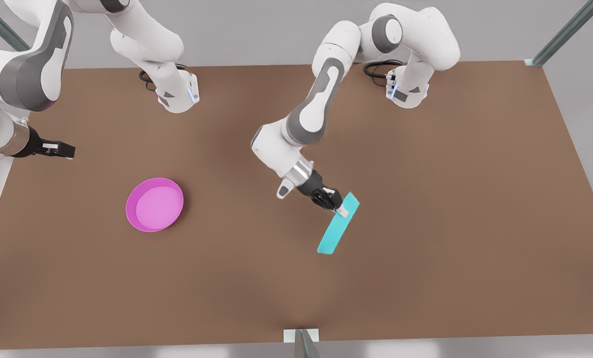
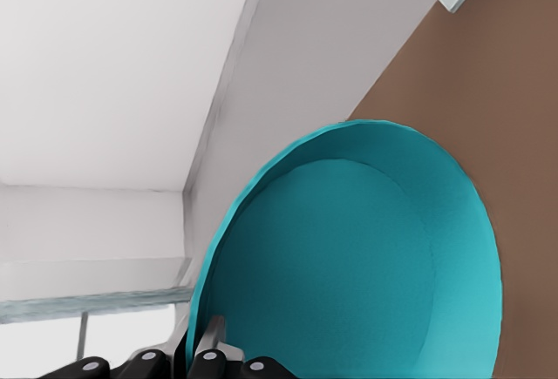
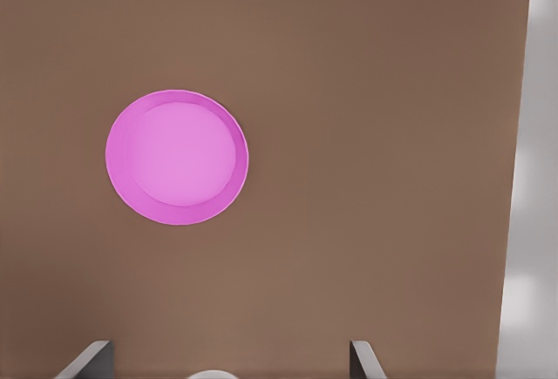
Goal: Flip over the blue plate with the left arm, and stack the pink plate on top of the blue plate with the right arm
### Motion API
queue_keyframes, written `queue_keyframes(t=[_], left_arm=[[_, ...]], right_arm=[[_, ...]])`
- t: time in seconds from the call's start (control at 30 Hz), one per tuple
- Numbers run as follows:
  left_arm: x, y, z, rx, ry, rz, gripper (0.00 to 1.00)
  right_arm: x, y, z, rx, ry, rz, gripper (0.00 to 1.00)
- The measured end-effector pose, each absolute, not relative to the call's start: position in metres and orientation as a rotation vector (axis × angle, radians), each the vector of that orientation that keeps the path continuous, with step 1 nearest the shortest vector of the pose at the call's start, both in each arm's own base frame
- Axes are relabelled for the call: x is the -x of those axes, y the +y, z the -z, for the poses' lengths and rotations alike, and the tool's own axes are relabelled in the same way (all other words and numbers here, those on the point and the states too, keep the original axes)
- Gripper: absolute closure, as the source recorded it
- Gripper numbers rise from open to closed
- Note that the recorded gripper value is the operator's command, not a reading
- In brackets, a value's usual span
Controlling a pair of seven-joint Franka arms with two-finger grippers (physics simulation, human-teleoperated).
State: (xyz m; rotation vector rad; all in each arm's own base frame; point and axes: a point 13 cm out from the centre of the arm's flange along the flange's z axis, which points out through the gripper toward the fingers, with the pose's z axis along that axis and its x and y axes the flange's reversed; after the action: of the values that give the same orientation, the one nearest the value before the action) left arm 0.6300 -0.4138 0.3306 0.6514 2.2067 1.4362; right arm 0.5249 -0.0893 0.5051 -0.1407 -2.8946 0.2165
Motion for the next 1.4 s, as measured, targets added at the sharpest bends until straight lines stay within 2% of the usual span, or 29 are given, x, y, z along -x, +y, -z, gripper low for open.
queue_keyframes(t=[0.1,0.27,0.53,0.67,0.7,0.8,0.87,0.93,0.97,1.0,1.03,1.1,1.17,1.23,1.27,1.3,1.33,1.4], left_arm=[[-0.612,-0.445,-0.327,-0.593,2.022,-1.511,0.79],[-0.607,-0.455,-0.278,-0.5,1.765,-1.607,0.79],[-0.599,-0.449,-0.198,-0.377,1.612,-1.479,0.79],[-0.6,-0.439,-0.184,-0.306,1.546,-1.402,0.79],[-0.6,-0.441,-0.182,-0.287,1.537,-1.373,0.71],[-0.597,-0.448,-0.179,-0.223,1.523,-1.282,0.27],[-0.593,-0.454,-0.176,-0.185,1.525,-1.221,0.22],[-0.577,-0.479,-0.172,-0.144,1.573,-1.122,0.21],[-0.567,-0.497,-0.172,-0.108,1.61,-1.055,0.16],[-0.556,-0.52,-0.173,-0.057,1.666,-0.966,0.1],[-0.543,-0.544,-0.175,0.014,1.744,-0.864,0.0],[-0.512,-0.572,-0.149,0.15,1.939,-0.709,0.0],[-0.481,-0.599,-0.114,0.287,2.128,-0.538,0.0],[-0.457,-0.634,-0.125,0.565,2.357,-0.277,0.0],[-0.445,-0.651,-0.146,0.736,2.466,-0.147,0.0],[-0.442,-0.66,-0.189,0.936,2.559,-0.022,0.0],[-0.458,-0.646,-0.245,1.165,2.623,0.068,0.0],[-0.534,-0.538,-0.354,1.614,2.654,0.126,0.0]], right_arm=[[-0.525,-0.092,-0.504,0.146,-2.892,-0.216,0.0],[-0.525,-0.096,-0.501,0.153,-2.885,-0.214,0.0],[-0.527,-0.096,-0.496,0.149,-2.876,-0.211,0.0],[-0.527,-0.096,-0.494,0.147,-2.874,-0.21,0.0],[-0.527,-0.096,-0.494,0.147,-2.873,-0.209,0.0],[-0.528,-0.097,-0.492,0.147,-2.871,-0.207,0.0],[-0.528,-0.099,-0.492,0.152,-2.87,-0.205,0.0],[-0.527,-0.103,-0.492,0.162,-2.869,-0.201,0.0],[-0.528,-0.105,-0.489,0.164,-2.866,-0.201,0.0],[-0.533,-0.108,-0.476,0.162,-2.849,-0.197,0.0],[-0.541,-0.112,-0.454,0.16,-2.821,-0.192,0.0],[-0.554,-0.124,-0.41,0.162,-2.773,-0.18,0.0],[-0.548,-0.147,-0.362,0.19,-2.723,-0.16,0.0],[-0.536,-0.175,-0.317,0.236,-2.697,-0.128,0.0],[-0.53,-0.185,-0.295,0.252,-2.69,-0.113,0.0],[-0.524,-0.194,-0.276,0.266,-2.69,-0.101,0.0],[-0.518,-0.203,-0.257,0.28,-2.693,-0.09,0.0],[-0.514,-0.218,-0.222,0.311,-2.709,-0.054,0.0]])
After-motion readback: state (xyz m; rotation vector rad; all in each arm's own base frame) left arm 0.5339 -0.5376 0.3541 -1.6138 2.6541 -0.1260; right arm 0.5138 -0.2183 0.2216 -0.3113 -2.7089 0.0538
